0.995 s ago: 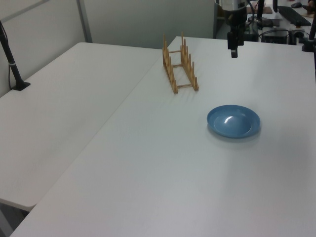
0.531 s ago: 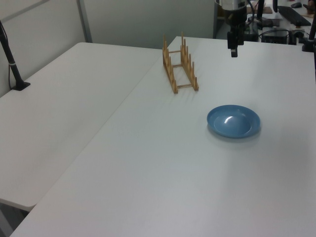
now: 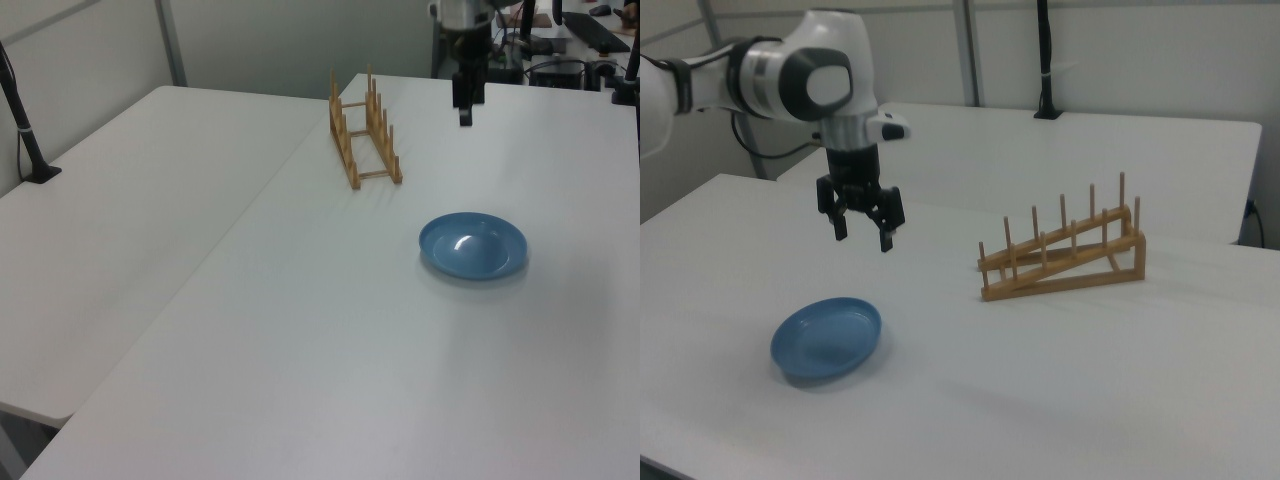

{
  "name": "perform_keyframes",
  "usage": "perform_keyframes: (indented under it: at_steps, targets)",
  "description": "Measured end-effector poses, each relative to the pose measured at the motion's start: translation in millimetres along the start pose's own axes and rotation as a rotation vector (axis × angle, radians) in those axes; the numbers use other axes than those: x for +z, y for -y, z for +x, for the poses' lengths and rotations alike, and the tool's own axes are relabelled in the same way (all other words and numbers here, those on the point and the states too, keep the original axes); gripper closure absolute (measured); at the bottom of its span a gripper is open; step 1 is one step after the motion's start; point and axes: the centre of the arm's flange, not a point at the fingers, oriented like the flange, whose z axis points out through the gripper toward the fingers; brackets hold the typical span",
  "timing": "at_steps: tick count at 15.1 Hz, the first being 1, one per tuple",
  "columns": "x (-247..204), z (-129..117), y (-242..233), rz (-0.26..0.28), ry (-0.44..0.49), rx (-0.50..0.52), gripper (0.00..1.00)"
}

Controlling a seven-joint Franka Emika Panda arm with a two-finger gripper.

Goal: Place plate in plate rack
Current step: 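Move the gripper down over the rim of the light blue plate, then close the gripper on the plate rim and tilt the plate up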

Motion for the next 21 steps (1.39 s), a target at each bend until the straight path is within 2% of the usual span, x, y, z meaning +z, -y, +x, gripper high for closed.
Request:
perform_keyframes:
  at_steps: [3, 7, 8, 9, 11, 13, 14, 15, 16, 21]
  targets:
    - [49, 23, 0, 0.029, 0.062, -0.1, 0.0]
    - [111, 49, -1, 0.027, 0.118, -0.234, 0.02]
    - [126, 54, 0, 0.027, 0.132, -0.271, 0.06]
    - [139, 57, 0, 0.03, 0.15, -0.308, 0.06]
    - [159, 58, 3, 0.037, 0.182, -0.365, 0.25]
    - [168, 58, 9, 0.038, 0.196, -0.393, 0.29]
    - [170, 58, 13, 0.036, 0.194, -0.406, 0.36]
    - [172, 59, 16, 0.033, 0.188, -0.415, 0.47]
    - [174, 59, 19, 0.032, 0.185, -0.421, 0.51]
    - [185, 61, 26, 0.024, 0.174, -0.439, 0.56]
